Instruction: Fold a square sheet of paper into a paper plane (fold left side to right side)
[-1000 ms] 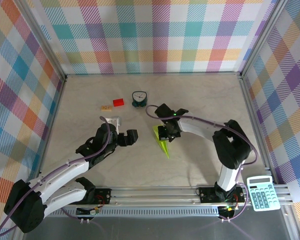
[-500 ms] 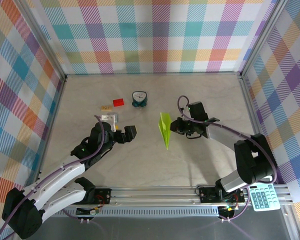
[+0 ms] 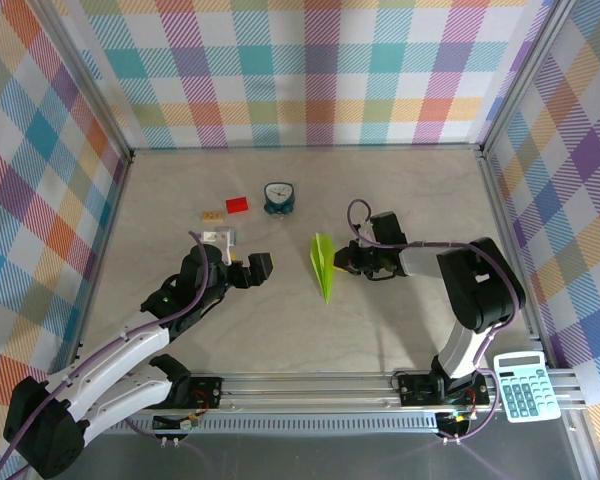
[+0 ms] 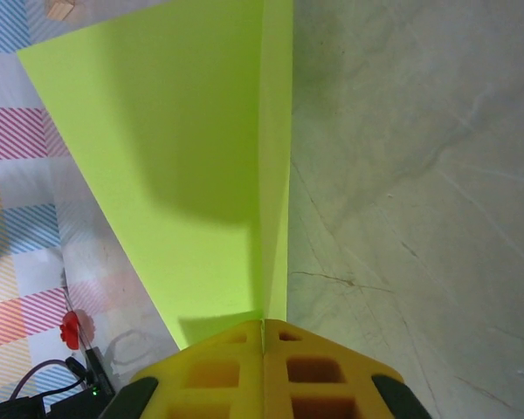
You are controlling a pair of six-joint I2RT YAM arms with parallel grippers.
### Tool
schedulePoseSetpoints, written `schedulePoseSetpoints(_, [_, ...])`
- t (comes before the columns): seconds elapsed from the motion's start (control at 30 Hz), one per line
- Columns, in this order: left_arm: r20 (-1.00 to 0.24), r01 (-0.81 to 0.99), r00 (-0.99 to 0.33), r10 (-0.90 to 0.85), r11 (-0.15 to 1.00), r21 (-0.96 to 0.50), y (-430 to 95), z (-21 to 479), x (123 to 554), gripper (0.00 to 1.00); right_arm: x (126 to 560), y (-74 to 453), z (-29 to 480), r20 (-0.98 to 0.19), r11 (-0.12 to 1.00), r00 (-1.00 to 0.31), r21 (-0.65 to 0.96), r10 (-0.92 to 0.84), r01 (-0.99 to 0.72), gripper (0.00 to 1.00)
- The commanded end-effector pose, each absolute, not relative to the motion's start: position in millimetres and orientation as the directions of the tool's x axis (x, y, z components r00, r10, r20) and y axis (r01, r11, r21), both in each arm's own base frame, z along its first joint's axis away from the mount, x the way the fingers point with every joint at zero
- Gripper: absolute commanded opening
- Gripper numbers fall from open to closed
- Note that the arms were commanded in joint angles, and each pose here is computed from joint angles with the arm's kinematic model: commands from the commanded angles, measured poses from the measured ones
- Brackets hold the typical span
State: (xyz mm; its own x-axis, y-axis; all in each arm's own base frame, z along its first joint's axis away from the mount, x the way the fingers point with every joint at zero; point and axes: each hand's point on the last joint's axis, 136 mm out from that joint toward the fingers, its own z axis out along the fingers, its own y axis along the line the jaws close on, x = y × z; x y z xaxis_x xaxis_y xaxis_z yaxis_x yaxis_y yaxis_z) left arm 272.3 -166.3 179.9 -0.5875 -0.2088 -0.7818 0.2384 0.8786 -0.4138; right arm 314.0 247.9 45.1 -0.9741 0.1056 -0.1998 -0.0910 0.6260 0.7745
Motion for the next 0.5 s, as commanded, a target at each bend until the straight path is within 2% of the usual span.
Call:
schedulePoseSetpoints(0.0, [-0.779,0.228,-0.587,-0.221,0.878,-0.421,-163,177,272,0.99,312,244,42,-0.224,0.638,-0.971,0.761,0.087,-0.118,0.03])
schedulePoseSetpoints(0.23, [-0.774,0.231,-0.593,-0.223,0.873,-0.429,-165,176,272,1.00,309,239,39,-0.220,0.669,-0.972,0.735,0.076,-0.114,0.16])
schedulePoseSetpoints(0.47, [-0.774,0.229,-0.592,-0.223,0.875,-0.427,-164,176,272,1.00,308,230,48,-0.249,0.711,-0.966,0.691,0.068,-0.128,0.26])
